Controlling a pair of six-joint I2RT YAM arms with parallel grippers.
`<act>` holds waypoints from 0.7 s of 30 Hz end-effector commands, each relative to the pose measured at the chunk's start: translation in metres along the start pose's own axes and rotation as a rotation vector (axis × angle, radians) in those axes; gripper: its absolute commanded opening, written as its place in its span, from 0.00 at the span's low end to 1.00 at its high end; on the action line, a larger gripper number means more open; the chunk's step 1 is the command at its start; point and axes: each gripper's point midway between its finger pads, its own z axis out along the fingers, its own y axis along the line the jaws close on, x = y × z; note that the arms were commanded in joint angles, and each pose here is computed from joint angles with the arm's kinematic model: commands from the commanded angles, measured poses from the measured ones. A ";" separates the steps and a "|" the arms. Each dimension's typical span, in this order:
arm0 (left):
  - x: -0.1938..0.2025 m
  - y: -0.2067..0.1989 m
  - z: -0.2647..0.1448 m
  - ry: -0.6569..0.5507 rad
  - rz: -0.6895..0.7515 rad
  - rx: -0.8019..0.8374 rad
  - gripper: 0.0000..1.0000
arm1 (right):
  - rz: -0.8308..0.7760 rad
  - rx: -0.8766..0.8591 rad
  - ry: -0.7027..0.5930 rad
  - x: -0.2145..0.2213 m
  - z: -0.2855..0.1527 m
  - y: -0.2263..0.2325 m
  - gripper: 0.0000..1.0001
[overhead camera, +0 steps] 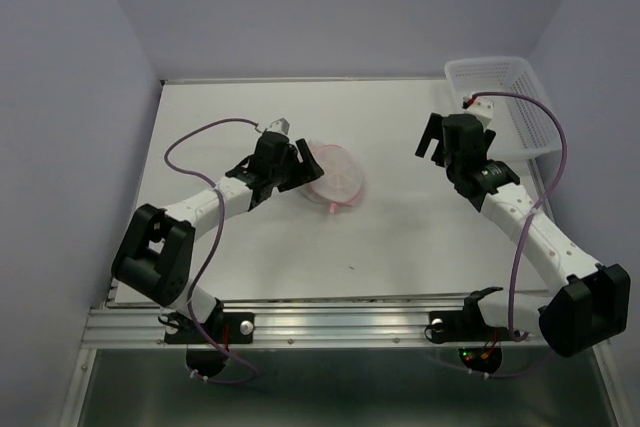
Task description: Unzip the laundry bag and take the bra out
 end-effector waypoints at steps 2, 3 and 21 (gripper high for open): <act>-0.019 -0.026 0.006 -0.047 0.013 0.076 0.77 | 0.006 0.002 -0.037 -0.013 -0.003 0.001 1.00; -0.019 -0.026 0.007 -0.048 0.011 0.072 0.76 | 0.007 -0.002 -0.037 -0.013 -0.003 0.001 1.00; -0.052 -0.075 -0.031 -0.115 -0.083 0.167 0.00 | -0.199 -0.538 0.078 0.027 -0.033 0.084 1.00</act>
